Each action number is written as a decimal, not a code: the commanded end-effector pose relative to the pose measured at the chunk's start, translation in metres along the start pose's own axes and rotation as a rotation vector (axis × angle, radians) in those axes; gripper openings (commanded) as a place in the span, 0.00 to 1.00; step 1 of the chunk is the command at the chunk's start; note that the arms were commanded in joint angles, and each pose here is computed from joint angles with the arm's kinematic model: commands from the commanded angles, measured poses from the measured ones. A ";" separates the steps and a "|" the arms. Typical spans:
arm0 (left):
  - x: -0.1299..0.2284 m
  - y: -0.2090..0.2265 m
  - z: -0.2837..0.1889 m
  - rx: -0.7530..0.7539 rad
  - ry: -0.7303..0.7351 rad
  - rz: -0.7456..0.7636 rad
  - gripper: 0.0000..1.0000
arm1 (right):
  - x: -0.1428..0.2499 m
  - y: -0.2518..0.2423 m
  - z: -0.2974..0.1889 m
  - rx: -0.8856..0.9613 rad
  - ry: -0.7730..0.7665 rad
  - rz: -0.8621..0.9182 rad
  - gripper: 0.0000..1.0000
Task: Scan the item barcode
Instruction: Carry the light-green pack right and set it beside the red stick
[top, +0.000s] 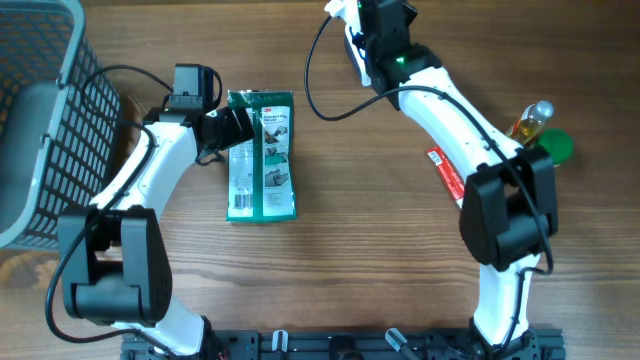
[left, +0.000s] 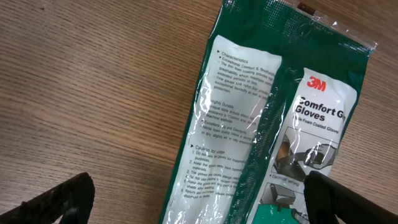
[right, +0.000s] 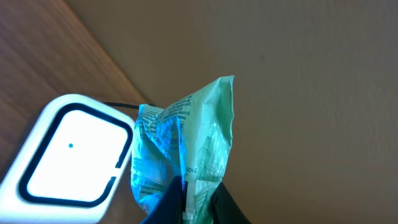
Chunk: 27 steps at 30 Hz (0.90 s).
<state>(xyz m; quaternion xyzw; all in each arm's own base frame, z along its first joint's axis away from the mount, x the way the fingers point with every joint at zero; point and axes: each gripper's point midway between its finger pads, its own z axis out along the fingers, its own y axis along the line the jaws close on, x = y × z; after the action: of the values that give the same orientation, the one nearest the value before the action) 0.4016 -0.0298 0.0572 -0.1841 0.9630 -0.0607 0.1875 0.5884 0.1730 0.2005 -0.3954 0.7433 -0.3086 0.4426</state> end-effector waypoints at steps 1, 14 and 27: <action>-0.007 -0.001 -0.004 -0.001 -0.024 0.011 1.00 | 0.005 0.009 0.011 0.013 0.029 -0.016 0.04; -0.007 -0.001 -0.004 -0.001 -0.024 0.011 1.00 | 0.021 0.059 0.010 -0.185 0.056 -0.081 0.04; -0.007 -0.001 -0.004 -0.001 -0.024 0.011 1.00 | 0.024 0.102 -0.003 -0.406 0.044 0.028 0.04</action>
<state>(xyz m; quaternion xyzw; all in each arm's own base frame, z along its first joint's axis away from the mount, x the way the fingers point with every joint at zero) 0.4017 -0.0298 0.0572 -0.1840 0.9629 -0.0607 0.1877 0.5531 0.1881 0.1239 -0.4551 0.7955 -0.2006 0.3461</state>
